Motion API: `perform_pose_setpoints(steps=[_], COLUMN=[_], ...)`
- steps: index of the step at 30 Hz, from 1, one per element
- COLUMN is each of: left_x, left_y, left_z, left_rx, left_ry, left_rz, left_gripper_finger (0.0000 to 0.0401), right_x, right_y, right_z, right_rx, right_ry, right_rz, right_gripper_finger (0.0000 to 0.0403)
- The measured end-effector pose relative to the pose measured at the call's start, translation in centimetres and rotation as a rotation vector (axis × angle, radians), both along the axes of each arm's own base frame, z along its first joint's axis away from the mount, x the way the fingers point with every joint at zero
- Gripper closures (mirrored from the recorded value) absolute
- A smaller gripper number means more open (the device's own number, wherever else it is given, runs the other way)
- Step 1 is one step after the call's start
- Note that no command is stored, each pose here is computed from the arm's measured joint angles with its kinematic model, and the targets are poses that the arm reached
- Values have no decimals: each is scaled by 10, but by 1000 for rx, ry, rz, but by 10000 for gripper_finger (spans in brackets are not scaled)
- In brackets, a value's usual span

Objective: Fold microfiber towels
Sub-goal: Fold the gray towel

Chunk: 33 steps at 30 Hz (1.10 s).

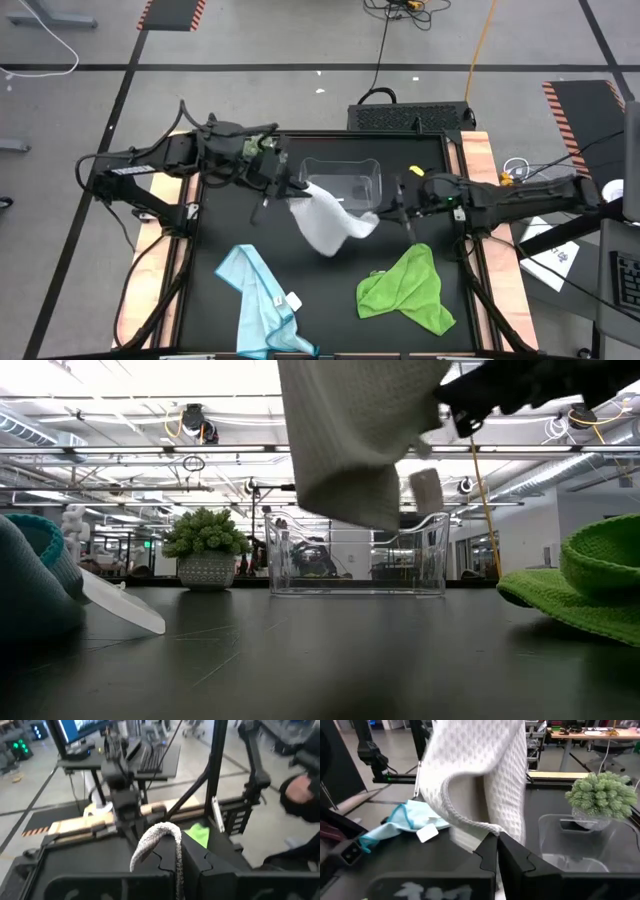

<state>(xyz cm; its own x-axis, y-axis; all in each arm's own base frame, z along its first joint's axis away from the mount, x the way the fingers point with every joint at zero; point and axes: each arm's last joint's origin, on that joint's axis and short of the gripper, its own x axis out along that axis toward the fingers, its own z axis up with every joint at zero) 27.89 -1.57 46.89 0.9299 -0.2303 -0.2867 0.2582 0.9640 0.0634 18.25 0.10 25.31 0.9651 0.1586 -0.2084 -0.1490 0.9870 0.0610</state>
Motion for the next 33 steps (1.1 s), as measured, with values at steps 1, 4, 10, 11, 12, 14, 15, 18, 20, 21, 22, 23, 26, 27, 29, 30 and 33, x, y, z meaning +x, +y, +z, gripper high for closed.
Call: perform_pose_setpoints(steps=[1, 4, 10, 11, 12, 14, 15, 18, 20, 21, 22, 23, 26, 27, 29, 30, 33], left_x=[0, -2, 2, 4, 5, 9, 11, 13, 13, 12, 10, 7, -1, -3, -10, -13, -21], left_y=[-2, -7, -18, -21, -24, -31, -35, -47, -54, -57, -61, -65, -79, -84, -95, -99, -112], left_z=[-1, -5, -37, -47, -57, -78, -89, -123, -140, -148, -155, -162, -184, -191, -205, -211, -225], left_rx=[4, 25, 56, 55, 53, 50, 56, 62, 39, 26, 14, 5, -31, -42, -60, -69, -104], left_ry=[10, 55, 198, 225, 250, 279, 293, 336, 317, 308, 301, 301, 283, 282, 279, 269, 219], left_rz=[4, 25, 73, 74, 78, 97, 99, 88, 79, 74, 65, 54, 16, 1, -31, -48, -97], left_gripper_finger=[393, 386, 395, 396, 394, 388, 387, 395, 396, 393, 390, 386, 385, 388, 395, 396, 382], right_x=[-4, -13, -21, -21, -21, -20, -20, -19, -18, -17, -16, -15, -10, -9, -4, -3, 6], right_y=[0, 0, 0, 0, 0, 1, 2, 6, 9, 12, 15, 18, 29, 33, 41, 44, 55], right_z=[2, 6, 13, 14, 14, 12, 10, 4, 0, -1, -2, -4, -10, -13, -18, -22, -29], right_rx=[10, 28, 46, 47, 50, 67, 76, 110, 135, 152, 166, 179, 207, 209, 213, 211, 211], right_ry=[-1, -6, 21, 31, 34, 54, 73, 144, 186, 197, 209, 227, 278, 300, 330, 352, 372], right_rz=[-3, -9, -13, -13, -13, -13, -11, 0, 12, 20, 31, 44, 75, 79, 81, 79, 82], right_gripper_finger=[403, 403, 403, 403, 403, 403, 403, 403, 403, 403, 403, 403, 403, 403, 403, 403, 403])
